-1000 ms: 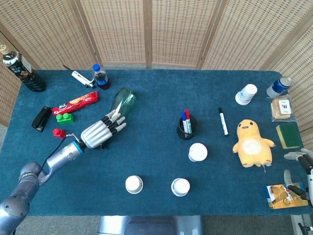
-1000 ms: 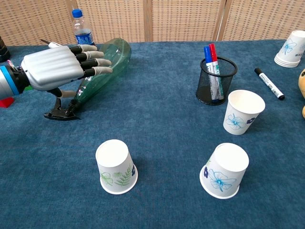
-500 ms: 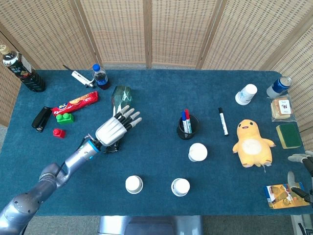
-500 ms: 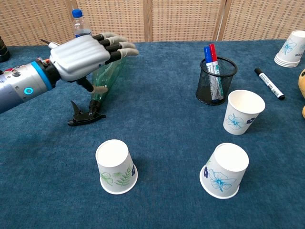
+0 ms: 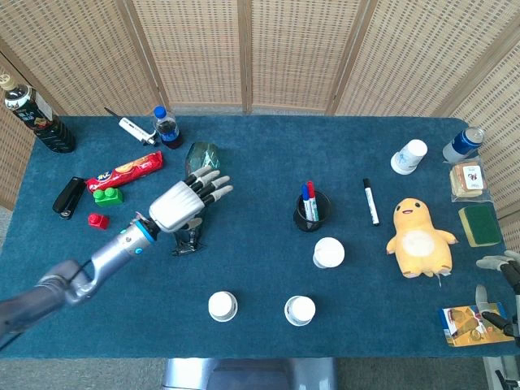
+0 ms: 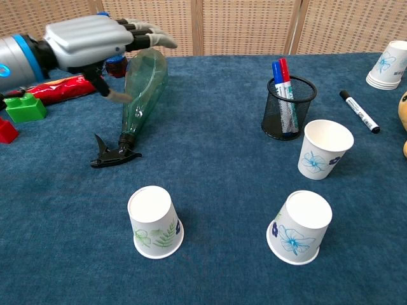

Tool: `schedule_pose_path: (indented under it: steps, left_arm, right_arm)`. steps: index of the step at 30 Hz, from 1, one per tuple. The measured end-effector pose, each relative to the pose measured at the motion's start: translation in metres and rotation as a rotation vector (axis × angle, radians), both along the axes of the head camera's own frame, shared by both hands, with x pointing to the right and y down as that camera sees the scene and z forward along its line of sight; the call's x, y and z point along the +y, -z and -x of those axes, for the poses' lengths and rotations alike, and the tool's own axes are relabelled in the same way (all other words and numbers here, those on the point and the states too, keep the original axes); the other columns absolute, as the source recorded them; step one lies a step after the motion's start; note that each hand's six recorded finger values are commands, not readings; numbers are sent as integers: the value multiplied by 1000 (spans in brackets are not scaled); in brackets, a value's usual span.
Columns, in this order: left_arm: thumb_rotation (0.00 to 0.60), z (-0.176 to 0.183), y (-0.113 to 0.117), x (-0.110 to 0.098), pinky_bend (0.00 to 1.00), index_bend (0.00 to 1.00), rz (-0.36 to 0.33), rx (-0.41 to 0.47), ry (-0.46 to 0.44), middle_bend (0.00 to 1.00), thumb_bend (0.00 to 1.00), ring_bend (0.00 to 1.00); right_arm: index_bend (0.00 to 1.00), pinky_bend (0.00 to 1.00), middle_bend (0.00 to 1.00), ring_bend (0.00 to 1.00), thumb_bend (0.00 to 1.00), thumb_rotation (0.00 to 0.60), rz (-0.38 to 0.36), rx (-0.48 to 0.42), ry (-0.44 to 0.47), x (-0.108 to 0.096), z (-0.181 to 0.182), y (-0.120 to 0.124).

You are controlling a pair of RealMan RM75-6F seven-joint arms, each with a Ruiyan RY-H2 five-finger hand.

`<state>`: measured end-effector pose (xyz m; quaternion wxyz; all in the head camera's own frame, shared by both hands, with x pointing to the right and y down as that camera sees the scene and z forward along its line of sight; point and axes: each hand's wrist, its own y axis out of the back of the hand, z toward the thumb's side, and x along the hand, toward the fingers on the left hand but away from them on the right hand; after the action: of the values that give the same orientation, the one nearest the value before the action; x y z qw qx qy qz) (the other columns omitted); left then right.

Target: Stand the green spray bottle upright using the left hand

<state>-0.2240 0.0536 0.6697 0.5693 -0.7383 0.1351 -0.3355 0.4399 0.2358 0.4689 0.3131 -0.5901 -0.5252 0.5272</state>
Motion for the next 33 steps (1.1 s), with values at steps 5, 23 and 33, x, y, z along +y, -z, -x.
schedule_pose_path:
  steps: [5, 23, 33]
  left_arm:
    - [600, 27, -6, 1, 0, 0, 58, -190, -67, 0, 281, 0]
    - [600, 12, -31, 24, 0, 22, -100, -359, -334, 0, 282, 0]
    - [600, 5, -46, 22, 0, 59, -104, -367, -345, 0, 280, 0]
  right_arm:
    - [361, 276, 352, 195, 512, 600, 4, -2, 4, -1, 2, -2]
    - [362, 276, 352, 196, 511, 600, -6, 3, -4, 0, 1, 2]
    - [364, 277, 352, 195, 511, 600, -6, 4, -17, 1, -2, 3]
